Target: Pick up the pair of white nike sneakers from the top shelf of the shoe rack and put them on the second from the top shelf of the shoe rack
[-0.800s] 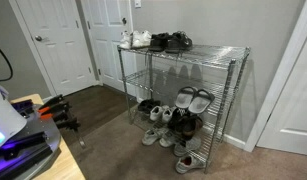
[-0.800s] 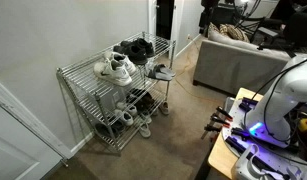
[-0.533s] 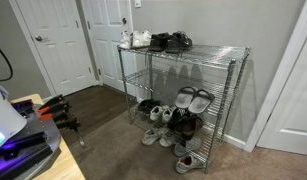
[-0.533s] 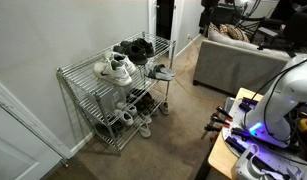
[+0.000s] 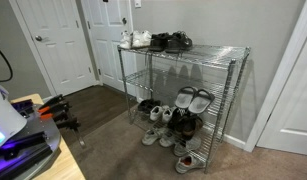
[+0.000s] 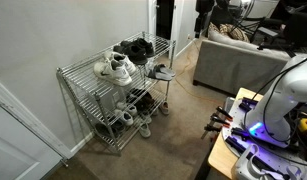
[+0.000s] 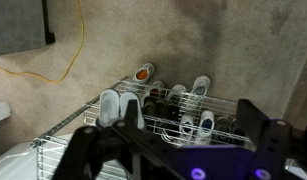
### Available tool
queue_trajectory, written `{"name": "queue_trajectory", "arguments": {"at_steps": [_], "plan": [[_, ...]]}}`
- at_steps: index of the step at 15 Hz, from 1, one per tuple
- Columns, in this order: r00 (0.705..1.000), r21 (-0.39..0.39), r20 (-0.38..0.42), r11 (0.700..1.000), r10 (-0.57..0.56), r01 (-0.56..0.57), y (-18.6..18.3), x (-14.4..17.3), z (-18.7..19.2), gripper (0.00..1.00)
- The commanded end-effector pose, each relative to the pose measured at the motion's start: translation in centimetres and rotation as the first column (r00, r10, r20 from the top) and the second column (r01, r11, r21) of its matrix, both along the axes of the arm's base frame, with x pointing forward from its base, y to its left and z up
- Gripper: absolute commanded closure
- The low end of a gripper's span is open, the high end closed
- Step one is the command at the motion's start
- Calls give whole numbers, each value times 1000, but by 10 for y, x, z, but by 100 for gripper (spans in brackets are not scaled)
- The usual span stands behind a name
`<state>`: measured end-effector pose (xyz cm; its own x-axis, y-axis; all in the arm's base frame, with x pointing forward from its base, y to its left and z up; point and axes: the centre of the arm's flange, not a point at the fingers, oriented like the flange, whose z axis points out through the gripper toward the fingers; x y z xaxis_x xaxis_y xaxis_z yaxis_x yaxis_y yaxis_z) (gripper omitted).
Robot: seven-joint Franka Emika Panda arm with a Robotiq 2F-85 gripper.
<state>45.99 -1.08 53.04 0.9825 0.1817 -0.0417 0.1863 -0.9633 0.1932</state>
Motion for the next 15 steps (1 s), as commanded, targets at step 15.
{"name": "queue_trajectory", "arguments": {"at_steps": [15], "plan": [[982,180,67,966,176,-186,162,174,-111,0]]}}
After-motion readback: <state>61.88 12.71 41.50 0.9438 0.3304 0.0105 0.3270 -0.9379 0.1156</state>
